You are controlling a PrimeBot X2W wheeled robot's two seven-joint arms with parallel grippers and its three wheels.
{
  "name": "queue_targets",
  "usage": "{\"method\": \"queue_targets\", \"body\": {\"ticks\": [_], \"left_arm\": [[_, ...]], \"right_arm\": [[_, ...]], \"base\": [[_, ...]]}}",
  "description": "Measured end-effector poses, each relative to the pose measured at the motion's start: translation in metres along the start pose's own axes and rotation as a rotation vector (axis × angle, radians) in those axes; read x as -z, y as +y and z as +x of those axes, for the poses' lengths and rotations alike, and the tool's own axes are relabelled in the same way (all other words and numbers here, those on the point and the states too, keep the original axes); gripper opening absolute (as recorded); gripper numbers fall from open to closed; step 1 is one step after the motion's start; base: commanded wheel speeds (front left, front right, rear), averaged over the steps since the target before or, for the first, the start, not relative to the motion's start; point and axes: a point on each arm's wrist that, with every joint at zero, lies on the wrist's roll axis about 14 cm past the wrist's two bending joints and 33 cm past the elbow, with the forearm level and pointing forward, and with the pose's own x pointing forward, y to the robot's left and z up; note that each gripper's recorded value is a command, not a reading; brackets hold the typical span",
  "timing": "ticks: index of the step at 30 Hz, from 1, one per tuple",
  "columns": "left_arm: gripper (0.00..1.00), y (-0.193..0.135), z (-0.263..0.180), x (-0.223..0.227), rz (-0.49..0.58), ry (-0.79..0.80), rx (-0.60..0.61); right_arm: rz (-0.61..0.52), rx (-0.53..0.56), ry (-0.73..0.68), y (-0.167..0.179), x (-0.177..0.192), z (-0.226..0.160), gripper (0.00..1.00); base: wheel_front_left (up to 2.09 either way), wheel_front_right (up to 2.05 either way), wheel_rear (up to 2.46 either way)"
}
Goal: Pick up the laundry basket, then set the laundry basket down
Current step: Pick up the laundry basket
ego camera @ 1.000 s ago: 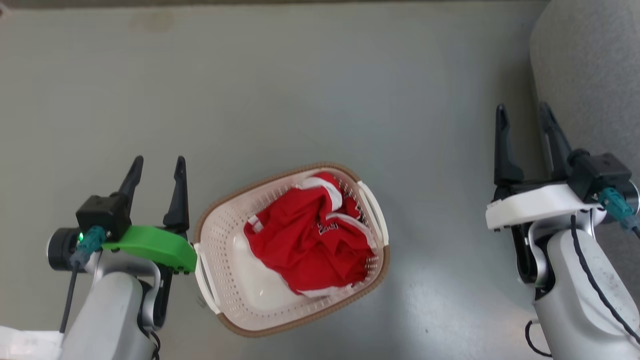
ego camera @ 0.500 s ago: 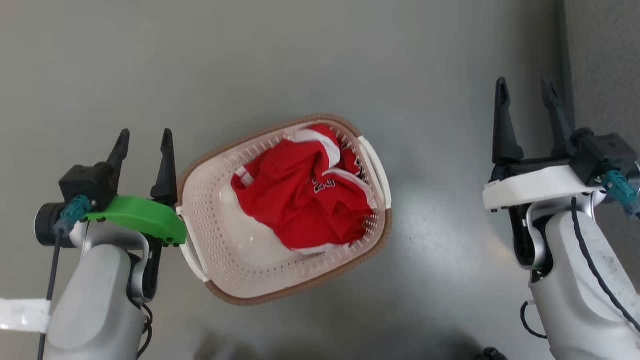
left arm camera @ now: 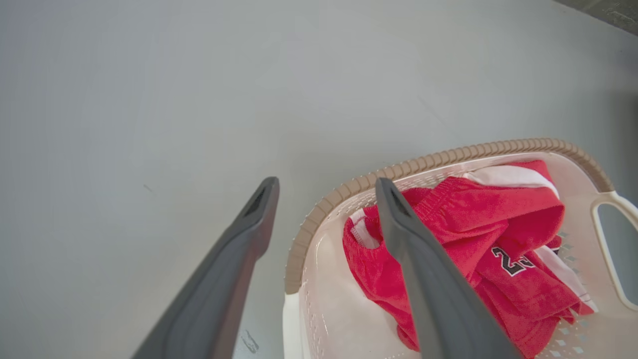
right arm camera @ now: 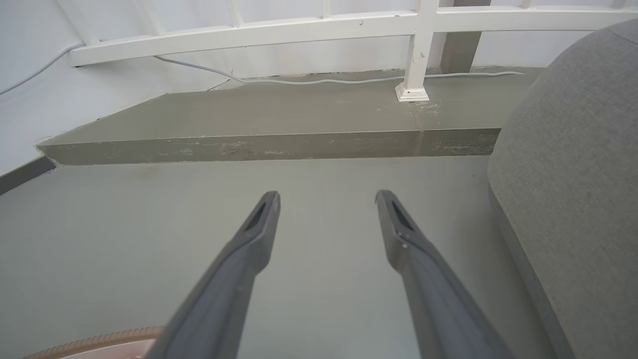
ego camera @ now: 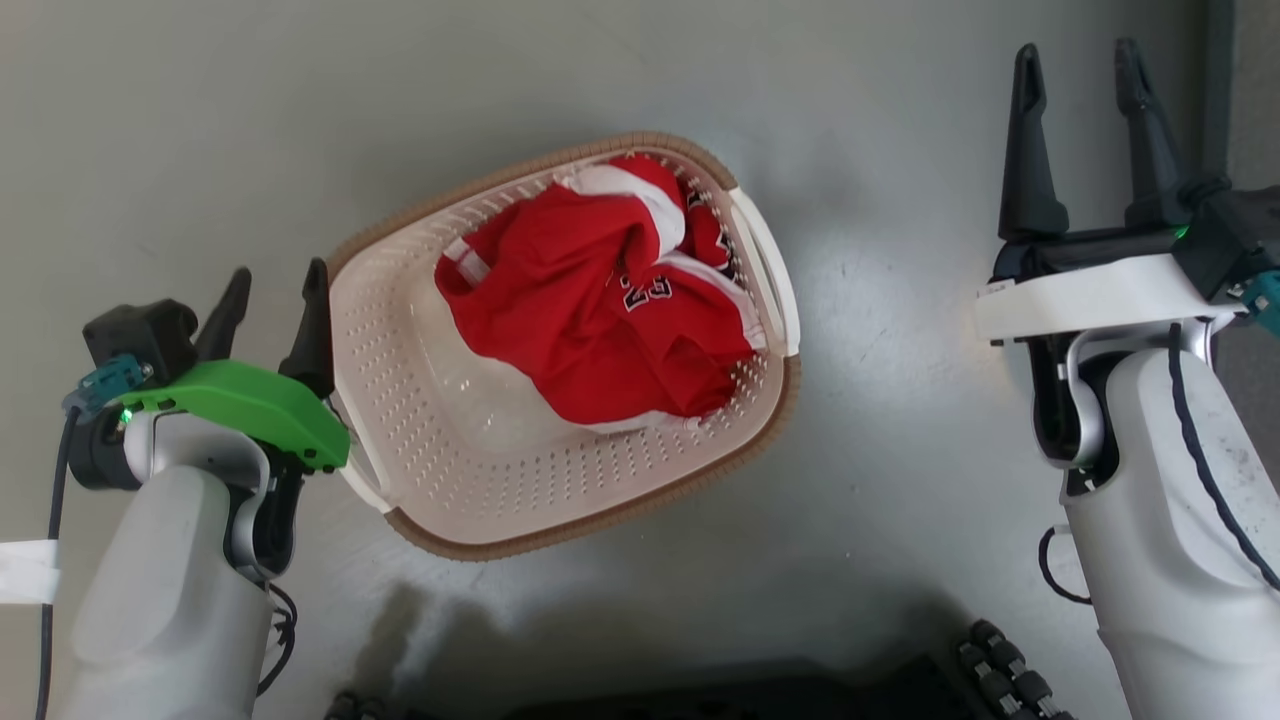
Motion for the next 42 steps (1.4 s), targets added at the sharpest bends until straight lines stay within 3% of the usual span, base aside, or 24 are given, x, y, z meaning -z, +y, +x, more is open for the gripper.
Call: {"method": "queue_targets", "body": {"ticks": [6,31,32,33,34,35,42], "left_arm": [[1.00,0.014,0.002,0.044,-0.067,0.142,-0.028],[1.00,0.014,0.004,0.108,-0.150,0.480,-0.029],[0.64,0.014,0.005,0.109,-0.160,0.487,-0.031],[0.37,0.013,0.005,0.110,-0.167,0.497,-0.029],[0.13,0.013,0.007,0.110,-0.168,0.497,-0.027],[0.00,0.012,0.008,0.109,-0.167,0.495,-0.025],[0.00,0.014,0.012,0.108,-0.156,0.501,-0.025]], "right_arm": [[0.003,0.015,0.045,-0.005,0.023,0.004,1.00],[0.000,0.035,0.063,-0.010,0.031,0.004,1.00],[-0.001,0.036,0.062,-0.011,0.030,0.004,1.00],[-0.001,0.038,0.062,-0.011,0.030,0.004,1.00],[-0.002,0.040,0.062,-0.012,0.030,0.004,1.00],[-0.003,0.042,0.062,-0.013,0.030,0.004,1.00],[-0.003,0.048,0.064,-0.015,0.031,0.004,1.00]], "base": [[0.00,0.00,0.00],[0.00,0.00,0.00],[0.00,0.00,0.00],[0.00,0.00,0.00],[0.00,0.00,0.00],[0.00,0.00,0.00],[0.00,0.00,0.00]]}}
